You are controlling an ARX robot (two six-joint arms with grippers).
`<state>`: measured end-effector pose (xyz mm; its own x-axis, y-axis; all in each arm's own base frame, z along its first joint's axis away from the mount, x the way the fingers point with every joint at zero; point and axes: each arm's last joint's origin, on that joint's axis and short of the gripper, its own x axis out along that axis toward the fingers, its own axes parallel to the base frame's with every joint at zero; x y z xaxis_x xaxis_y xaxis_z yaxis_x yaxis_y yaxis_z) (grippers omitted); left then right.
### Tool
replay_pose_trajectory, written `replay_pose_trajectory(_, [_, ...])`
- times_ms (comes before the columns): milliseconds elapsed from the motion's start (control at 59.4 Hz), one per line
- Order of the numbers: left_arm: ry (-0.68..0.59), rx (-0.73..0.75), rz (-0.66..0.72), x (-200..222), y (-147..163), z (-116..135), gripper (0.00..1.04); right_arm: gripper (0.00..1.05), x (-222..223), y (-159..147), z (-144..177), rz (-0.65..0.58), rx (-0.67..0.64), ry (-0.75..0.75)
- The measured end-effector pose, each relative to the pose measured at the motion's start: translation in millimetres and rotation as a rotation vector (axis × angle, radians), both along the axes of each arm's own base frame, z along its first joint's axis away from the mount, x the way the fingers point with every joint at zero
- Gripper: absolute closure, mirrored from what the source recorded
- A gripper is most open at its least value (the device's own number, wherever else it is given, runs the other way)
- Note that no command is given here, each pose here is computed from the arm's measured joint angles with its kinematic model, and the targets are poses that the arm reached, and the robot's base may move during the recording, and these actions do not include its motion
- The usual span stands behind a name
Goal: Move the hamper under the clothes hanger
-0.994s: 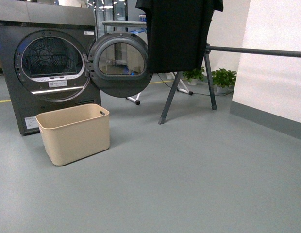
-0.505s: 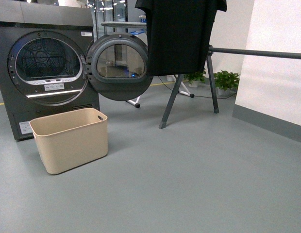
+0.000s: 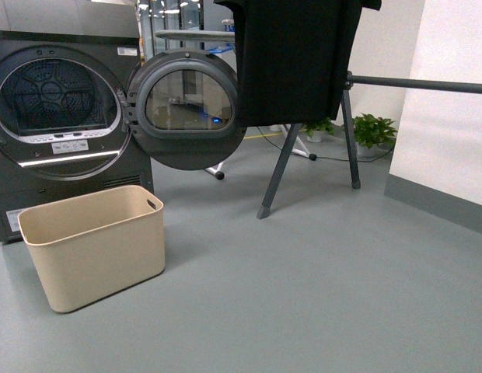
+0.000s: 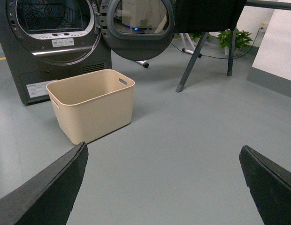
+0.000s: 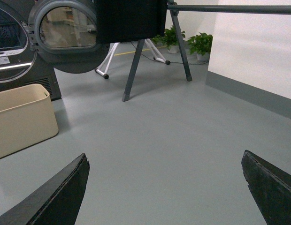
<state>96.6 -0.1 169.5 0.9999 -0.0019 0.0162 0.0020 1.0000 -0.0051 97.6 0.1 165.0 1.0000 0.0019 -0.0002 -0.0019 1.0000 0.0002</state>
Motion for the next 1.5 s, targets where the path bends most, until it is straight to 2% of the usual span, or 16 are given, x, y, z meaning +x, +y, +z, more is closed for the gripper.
replay_pose_trajectory(1499, [0.0,0.0,0.0,0.0,0.0,0.0,0.07,0.08,0.1,-0.1,-0.2,-0.002,0.0,0.002])
